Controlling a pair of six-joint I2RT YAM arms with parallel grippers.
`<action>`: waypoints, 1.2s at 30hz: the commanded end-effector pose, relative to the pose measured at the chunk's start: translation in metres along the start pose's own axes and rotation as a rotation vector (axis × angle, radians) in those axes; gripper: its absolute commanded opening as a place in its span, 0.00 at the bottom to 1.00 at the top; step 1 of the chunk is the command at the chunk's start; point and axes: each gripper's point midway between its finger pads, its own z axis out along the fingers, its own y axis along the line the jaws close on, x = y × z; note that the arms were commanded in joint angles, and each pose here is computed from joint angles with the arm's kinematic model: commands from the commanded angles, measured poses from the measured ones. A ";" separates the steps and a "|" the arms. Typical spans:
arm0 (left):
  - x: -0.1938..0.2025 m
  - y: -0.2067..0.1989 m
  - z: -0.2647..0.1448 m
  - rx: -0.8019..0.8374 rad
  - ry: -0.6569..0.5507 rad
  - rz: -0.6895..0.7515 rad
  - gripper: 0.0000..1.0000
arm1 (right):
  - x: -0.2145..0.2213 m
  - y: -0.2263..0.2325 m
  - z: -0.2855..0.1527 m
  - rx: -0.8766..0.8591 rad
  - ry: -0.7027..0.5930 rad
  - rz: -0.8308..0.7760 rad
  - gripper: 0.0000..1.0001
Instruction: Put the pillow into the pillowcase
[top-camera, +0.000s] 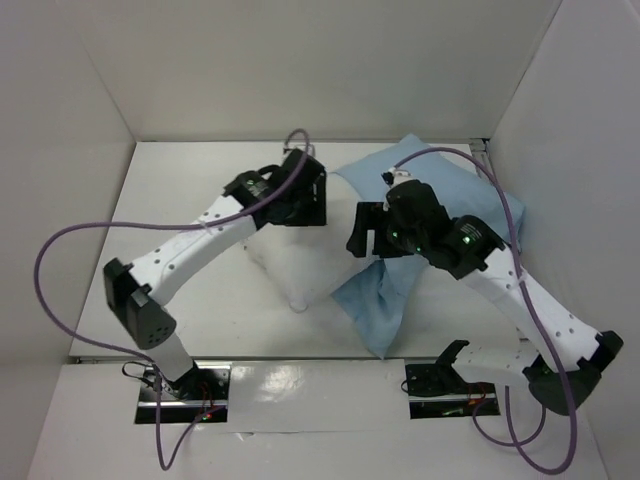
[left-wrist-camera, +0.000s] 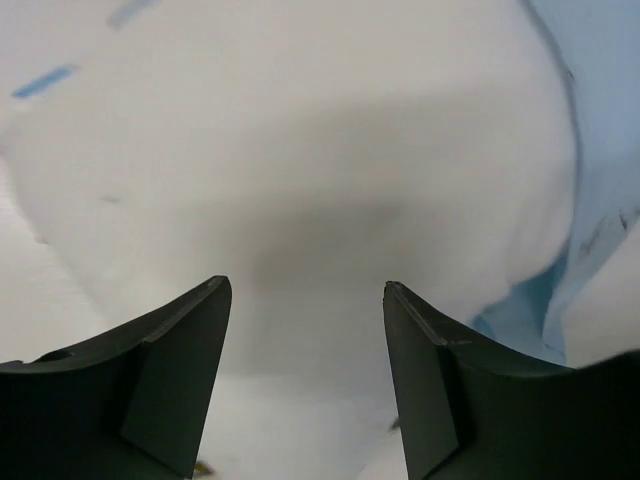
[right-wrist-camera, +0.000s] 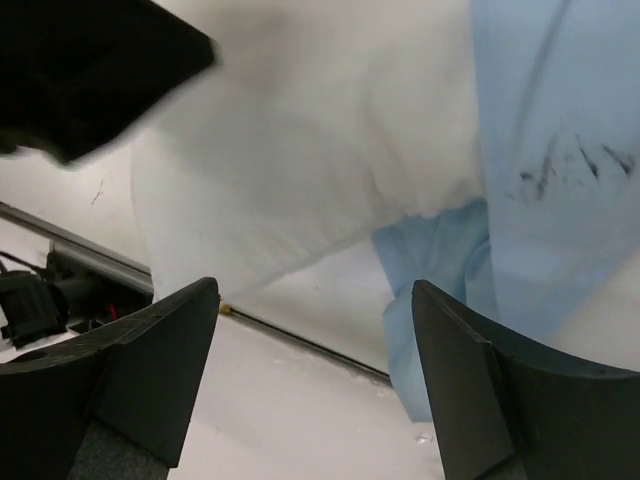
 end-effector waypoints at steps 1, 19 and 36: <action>-0.045 0.072 -0.019 -0.138 -0.147 -0.084 0.75 | -0.025 0.017 0.026 -0.002 -0.027 -0.015 0.86; -0.046 0.142 0.039 -0.057 -0.004 -0.157 0.75 | 0.040 -0.093 0.033 0.467 -0.014 0.055 0.00; -0.001 0.125 0.096 0.134 0.145 -0.214 0.81 | -0.027 -0.068 0.125 0.630 -0.043 0.169 1.00</action>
